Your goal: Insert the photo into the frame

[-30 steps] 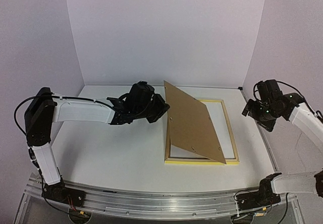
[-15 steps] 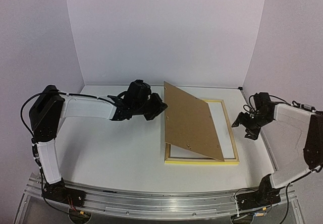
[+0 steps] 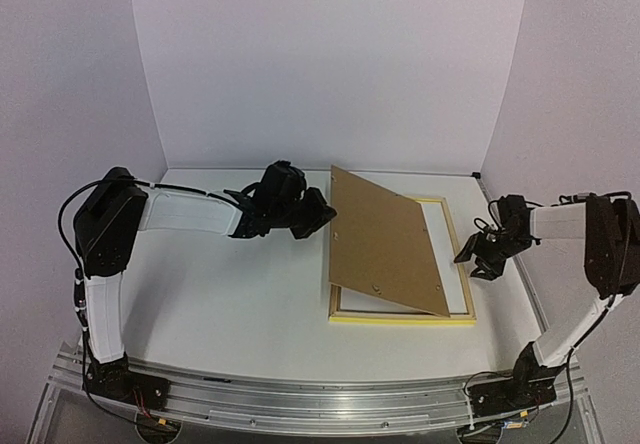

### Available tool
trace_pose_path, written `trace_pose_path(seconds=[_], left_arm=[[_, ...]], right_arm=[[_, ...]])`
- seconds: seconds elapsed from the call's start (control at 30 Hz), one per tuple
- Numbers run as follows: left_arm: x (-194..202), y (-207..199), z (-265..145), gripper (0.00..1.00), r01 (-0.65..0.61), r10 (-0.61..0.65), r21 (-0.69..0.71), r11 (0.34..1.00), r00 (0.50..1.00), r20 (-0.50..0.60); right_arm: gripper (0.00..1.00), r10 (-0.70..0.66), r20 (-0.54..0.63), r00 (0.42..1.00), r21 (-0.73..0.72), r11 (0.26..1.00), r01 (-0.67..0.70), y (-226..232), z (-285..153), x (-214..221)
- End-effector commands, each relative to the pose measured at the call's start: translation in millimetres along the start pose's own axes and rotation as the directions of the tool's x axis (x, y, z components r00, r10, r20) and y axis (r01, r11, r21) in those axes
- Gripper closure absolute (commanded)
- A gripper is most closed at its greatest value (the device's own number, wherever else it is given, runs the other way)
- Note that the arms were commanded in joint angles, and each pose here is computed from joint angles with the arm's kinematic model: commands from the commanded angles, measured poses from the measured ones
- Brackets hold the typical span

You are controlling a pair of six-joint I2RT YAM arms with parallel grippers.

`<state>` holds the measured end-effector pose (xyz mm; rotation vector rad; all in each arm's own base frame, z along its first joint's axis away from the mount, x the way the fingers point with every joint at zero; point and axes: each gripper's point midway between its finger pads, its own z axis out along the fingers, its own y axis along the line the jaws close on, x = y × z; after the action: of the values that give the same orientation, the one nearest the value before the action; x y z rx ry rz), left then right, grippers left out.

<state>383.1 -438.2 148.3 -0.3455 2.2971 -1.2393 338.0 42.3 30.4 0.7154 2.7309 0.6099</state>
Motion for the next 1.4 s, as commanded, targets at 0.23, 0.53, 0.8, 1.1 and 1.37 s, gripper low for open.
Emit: trace_pose_path(seconds=[0.23, 0.53, 0.8, 1.1, 1.37], left_arm=[[-13.4, 18.4, 9.4, 1.00, -0.058, 0.061, -0.087, 0.995, 0.998, 0.030], [-17.3, 33.1, 19.5, 1.00, -0.065, 0.068, -0.131, 0.989, 0.998, 0.019], [-18.4, 30.6, 42.9, 1.00, -0.107, 0.107, -0.127, 0.986, 0.994, -0.011], [-32.8, 43.4, 55.9, 1.00, -0.155, 0.150, -0.153, 0.976, 0.988, -0.044], [-21.4, 39.3, 64.7, 1.00, -0.295, 0.275, -0.081, 0.952, 0.941, -0.195]], right_arm=[[0.55, -0.035, -0.018, 0.999, -0.022, 0.999, 0.035, 0.2, 12.7, -4.3], [0.67, -0.042, -0.044, 0.998, -0.023, 0.999, 0.041, -3.5, 21.3, -0.3], [0.84, -0.079, -0.076, 0.994, -0.110, 0.991, 0.071, 10.4, 23.4, 5.2], [0.94, -0.109, -0.070, 0.992, -0.110, 0.989, 0.101, 10.4, 23.1, 4.1], [0.98, -0.124, -0.084, 0.989, -0.137, 0.984, 0.112, 15.1, 24.9, 4.8]])
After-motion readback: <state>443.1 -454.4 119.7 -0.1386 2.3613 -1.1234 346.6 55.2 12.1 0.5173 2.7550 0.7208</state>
